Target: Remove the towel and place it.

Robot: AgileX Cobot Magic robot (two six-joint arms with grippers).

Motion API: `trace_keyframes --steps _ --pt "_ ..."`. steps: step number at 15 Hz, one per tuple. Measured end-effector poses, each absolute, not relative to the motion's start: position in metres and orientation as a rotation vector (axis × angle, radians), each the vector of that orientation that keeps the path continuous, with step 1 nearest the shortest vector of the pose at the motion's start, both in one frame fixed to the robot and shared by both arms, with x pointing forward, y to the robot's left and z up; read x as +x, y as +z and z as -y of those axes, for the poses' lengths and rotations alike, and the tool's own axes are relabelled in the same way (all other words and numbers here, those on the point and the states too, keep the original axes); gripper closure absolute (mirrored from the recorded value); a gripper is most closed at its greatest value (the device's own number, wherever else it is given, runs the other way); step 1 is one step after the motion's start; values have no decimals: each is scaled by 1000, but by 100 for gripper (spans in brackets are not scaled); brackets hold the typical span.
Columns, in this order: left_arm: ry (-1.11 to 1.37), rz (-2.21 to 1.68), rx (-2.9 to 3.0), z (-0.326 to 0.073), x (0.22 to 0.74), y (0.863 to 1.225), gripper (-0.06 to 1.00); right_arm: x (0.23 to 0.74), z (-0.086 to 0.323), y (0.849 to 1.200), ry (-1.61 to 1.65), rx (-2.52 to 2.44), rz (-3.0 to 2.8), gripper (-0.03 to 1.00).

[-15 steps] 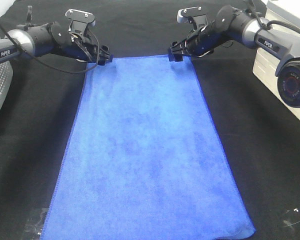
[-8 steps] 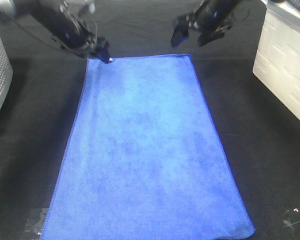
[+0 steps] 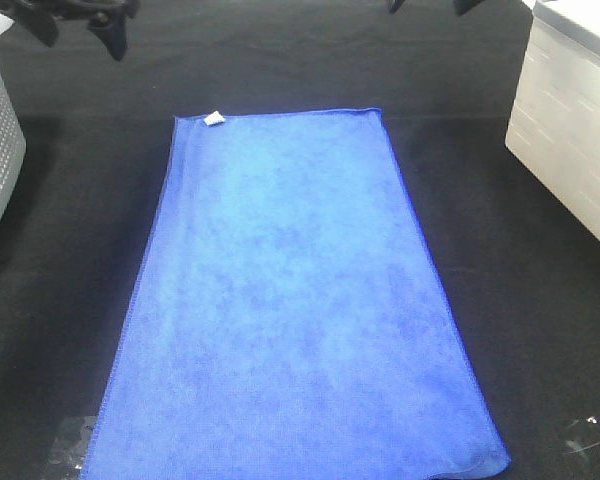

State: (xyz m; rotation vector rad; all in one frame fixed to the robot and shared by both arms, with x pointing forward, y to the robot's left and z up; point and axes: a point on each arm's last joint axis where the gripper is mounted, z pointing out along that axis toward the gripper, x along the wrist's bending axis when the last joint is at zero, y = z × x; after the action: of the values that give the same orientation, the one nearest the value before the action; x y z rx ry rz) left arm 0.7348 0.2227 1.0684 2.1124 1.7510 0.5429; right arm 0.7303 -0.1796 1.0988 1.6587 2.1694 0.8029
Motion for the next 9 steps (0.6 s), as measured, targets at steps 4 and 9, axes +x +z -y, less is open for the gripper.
trace_keyframes --steps 4,9 --pt "477 -1815 2015 -252 736 1074 19 720 184 1120 829 1656 -2134 15" --pt "398 -1758 1987 -258 701 1111 19 666 202 1152 737 1692 -2136 15"
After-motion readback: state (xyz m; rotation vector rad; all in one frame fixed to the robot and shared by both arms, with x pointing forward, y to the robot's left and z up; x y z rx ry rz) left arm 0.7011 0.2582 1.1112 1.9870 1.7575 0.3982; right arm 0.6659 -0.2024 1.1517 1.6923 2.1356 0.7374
